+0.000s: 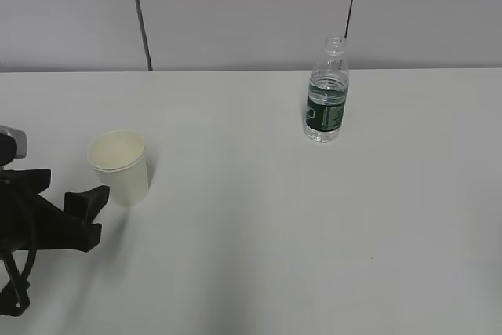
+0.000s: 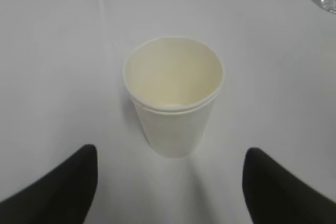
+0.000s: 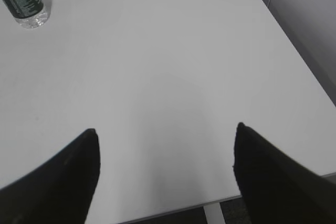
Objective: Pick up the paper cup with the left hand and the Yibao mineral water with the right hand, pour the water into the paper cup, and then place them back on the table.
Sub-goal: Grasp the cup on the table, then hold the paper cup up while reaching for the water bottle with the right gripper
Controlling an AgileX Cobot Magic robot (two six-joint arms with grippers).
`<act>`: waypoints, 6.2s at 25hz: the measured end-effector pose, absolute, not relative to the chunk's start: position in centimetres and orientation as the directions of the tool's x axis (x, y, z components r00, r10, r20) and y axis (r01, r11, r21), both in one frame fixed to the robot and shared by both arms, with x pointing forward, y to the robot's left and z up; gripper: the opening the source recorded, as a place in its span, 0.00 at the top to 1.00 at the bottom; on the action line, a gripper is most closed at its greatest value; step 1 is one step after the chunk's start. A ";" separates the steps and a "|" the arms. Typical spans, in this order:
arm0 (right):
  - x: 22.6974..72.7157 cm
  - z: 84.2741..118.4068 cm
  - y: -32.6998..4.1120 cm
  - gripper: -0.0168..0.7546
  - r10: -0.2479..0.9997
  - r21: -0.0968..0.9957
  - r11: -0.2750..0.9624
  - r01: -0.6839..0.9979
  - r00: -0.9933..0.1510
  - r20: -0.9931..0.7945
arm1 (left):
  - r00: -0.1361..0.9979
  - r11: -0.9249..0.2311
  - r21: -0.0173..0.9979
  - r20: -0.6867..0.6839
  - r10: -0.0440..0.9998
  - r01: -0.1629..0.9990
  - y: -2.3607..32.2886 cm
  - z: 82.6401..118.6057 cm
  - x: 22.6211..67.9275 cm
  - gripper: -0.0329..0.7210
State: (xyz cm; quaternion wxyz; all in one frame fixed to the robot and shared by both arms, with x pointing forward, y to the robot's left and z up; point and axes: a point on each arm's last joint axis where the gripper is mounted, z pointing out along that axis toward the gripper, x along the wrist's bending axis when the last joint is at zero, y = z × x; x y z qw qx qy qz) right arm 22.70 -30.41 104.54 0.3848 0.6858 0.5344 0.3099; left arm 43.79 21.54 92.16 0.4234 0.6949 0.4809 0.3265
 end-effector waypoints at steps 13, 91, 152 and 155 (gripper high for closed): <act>22.7 104.5 -30.4 0.22 0.971 0.859 -0.133 0.494 0.237 0.014 | 0.298 -0.140 0.922 0.029 0.954 0.360 21.1 89.8 45.0 0.26; 22.8 104.6 -30.4 0.22 0.972 0.858 -0.135 0.496 0.233 0.018 | 0.376 -0.109 0.975 0.028 0.926 0.194 17.0 88.4 51.5 0.38; 61.9 88.1 -22.2 0.11 0.955 0.975 0.033 0.221 -0.295 0.035 | 0.542 -0.176 0.966 0.048 0.839 0.188 16.7 93.6 48.5 0.37; 63.1 87.4 -22.0 0.11 0.955 0.977 0.024 0.211 -0.294 0.040 | 0.542 -0.177 0.966 0.048 0.839 0.189 16.7 93.6 48.5 0.37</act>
